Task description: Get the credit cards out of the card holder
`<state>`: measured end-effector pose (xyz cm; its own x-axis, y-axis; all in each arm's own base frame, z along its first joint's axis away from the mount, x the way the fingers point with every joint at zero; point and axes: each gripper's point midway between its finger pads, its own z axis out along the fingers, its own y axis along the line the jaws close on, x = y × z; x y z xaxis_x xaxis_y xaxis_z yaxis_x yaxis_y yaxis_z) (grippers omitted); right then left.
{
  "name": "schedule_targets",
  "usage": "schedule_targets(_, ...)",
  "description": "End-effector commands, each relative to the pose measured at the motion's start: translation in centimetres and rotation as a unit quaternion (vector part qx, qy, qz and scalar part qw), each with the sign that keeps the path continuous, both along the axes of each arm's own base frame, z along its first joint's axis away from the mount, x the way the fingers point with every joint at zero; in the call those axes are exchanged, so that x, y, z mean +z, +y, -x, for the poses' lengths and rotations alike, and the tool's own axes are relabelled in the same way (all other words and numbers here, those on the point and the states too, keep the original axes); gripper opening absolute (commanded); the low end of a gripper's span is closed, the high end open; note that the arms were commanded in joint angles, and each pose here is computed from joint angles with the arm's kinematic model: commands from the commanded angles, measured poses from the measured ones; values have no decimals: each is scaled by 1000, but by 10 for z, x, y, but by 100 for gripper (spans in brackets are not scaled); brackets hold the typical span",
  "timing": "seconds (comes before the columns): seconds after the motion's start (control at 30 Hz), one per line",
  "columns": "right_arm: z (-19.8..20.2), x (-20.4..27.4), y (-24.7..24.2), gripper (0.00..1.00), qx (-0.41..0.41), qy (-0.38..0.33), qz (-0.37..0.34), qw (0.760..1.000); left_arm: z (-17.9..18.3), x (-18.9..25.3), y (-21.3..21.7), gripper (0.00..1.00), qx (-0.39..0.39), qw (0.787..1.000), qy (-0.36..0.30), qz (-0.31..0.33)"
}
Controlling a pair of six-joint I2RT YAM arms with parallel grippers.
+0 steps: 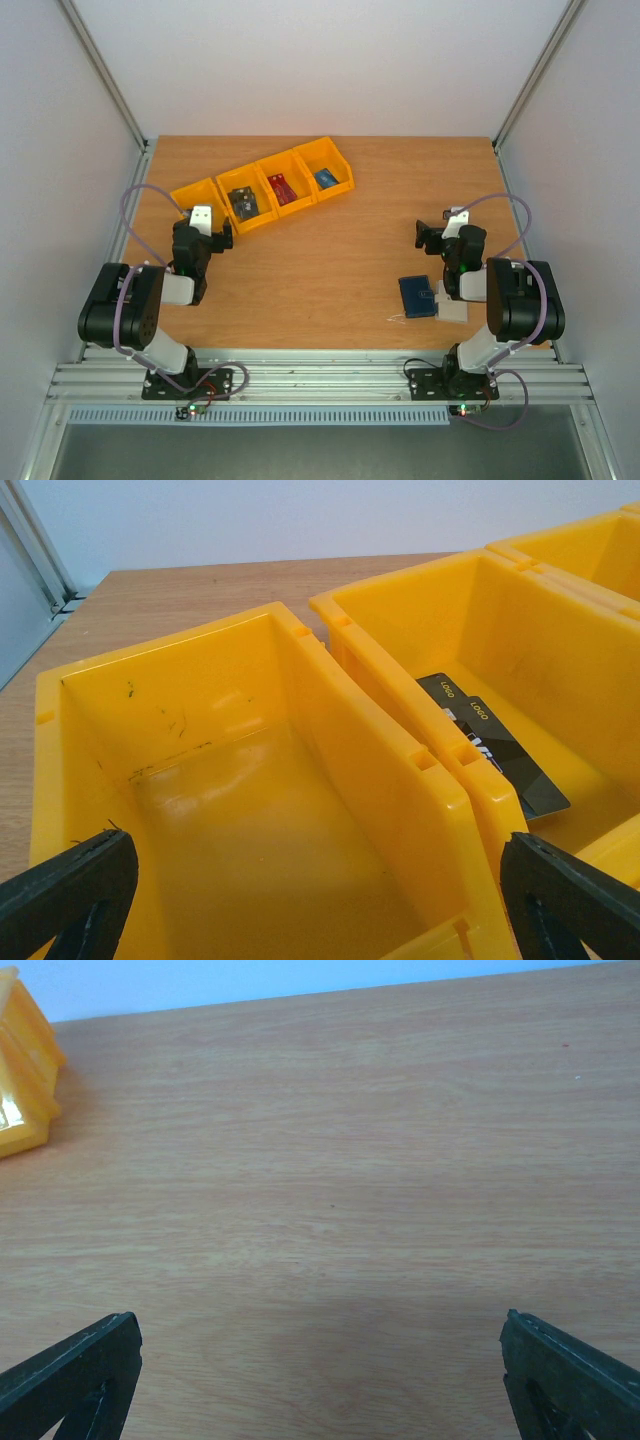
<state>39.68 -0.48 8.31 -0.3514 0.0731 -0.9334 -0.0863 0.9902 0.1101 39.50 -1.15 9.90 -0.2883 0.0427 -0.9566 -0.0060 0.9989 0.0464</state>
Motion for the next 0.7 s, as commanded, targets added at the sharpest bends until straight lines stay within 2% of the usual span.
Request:
schedule_targets(0.0, -8, 16, -1, 99, -10, -18, 7, 1000, -8, 17, -1, 99, -2, 1000, -29, 3)
schedule_targets(0.13, -11, 53, -13, 98, -50, 6, 3, 999, -8, 17, -1, 100, -2, 1000, -30, 2)
schedule_targets(0.23, -6, 107, -12, 99, -53, -50, -15, 997, -6, 21, -2, 99, -4, 999, -36, 3)
schedule_targets(0.3, -3, 135, -8, 98, -48, -62, -37, 996, -3, 32, 0, 99, 0, 999, -49, 1)
schedule_targets(0.53, 24, 173, 26, 99, 3, 90, -117, 989, 30, 96, 12, 99, 33, 992, -122, 21)
schedule_targets(0.6, 34, 170, 38, 98, 3, 146, -92, 985, 31, 131, 13, 99, 41, 988, -133, 59)
schedule_targets(0.67, 46, 158, 45, 99, -17, 211, -28, 977, 30, 157, 5, 99, 22, 990, -112, 88)
